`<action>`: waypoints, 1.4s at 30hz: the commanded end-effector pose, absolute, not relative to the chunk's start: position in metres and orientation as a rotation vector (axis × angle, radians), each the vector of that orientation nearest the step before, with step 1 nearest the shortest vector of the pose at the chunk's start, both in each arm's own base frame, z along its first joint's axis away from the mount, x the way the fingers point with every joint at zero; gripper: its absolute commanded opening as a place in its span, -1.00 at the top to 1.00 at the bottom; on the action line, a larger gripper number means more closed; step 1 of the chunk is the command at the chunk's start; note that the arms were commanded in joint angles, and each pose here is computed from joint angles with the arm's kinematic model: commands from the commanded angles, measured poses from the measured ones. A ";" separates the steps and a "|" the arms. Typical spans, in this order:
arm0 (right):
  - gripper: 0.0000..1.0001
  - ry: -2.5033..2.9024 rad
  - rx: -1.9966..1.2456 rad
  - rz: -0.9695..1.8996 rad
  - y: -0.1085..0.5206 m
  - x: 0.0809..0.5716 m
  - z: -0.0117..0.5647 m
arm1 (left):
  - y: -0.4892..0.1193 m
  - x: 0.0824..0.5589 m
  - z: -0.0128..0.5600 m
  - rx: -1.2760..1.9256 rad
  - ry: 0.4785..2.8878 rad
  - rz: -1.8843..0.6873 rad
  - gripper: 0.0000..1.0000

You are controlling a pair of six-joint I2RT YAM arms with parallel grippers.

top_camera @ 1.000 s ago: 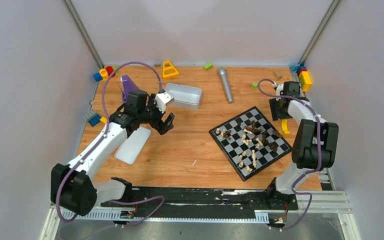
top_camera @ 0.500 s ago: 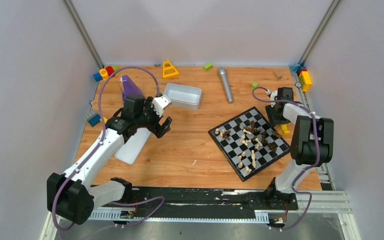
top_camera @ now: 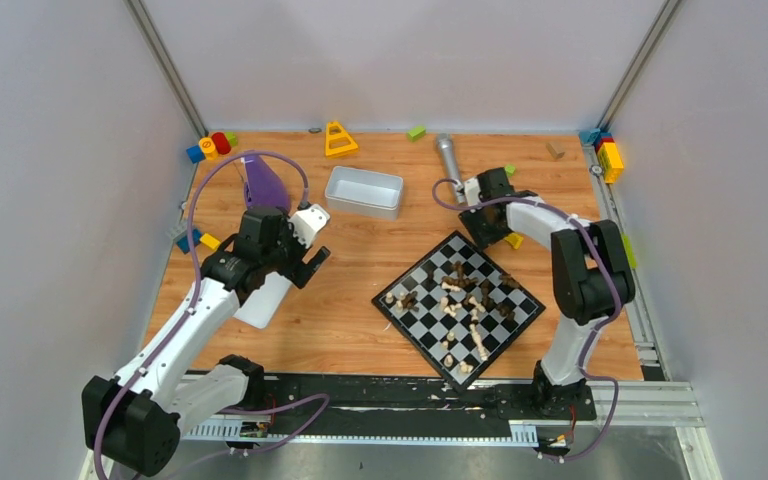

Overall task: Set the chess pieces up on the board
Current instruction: Adjust the chessboard at the center of the board.

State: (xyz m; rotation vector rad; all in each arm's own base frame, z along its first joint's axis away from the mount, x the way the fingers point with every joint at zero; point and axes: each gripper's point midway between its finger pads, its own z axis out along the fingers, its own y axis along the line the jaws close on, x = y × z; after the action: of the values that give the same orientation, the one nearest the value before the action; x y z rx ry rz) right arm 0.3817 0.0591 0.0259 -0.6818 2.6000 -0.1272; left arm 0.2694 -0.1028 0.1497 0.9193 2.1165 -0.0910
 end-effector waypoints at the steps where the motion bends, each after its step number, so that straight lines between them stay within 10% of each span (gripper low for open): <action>1: -0.07 2.608 -0.819 0.092 0.133 0.375 0.023 | -0.088 0.270 0.152 0.901 2.120 0.012 -1.00; 10: -0.24 2.459 -0.941 0.181 0.203 0.404 0.073 | -0.080 0.271 0.151 0.878 2.140 0.057 -1.00; 21: -0.46 2.361 -0.849 0.007 0.120 0.368 0.140 | -0.093 0.272 0.158 0.918 2.105 -0.012 -1.00; 32: -0.45 2.481 -1.053 -0.089 0.014 0.212 0.094 | -0.107 0.273 0.166 0.956 2.034 -0.084 -1.00; 42: -0.38 2.526 -1.096 -0.057 0.015 0.209 0.039 | -0.112 0.279 0.163 0.979 2.018 -0.099 -1.00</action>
State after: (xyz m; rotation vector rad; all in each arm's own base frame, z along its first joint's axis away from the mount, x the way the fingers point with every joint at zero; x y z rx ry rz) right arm 0.1865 0.0120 0.0489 -1.0731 2.5972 -0.0369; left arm 0.2695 -0.1047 0.1510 0.9589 2.0858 -0.0924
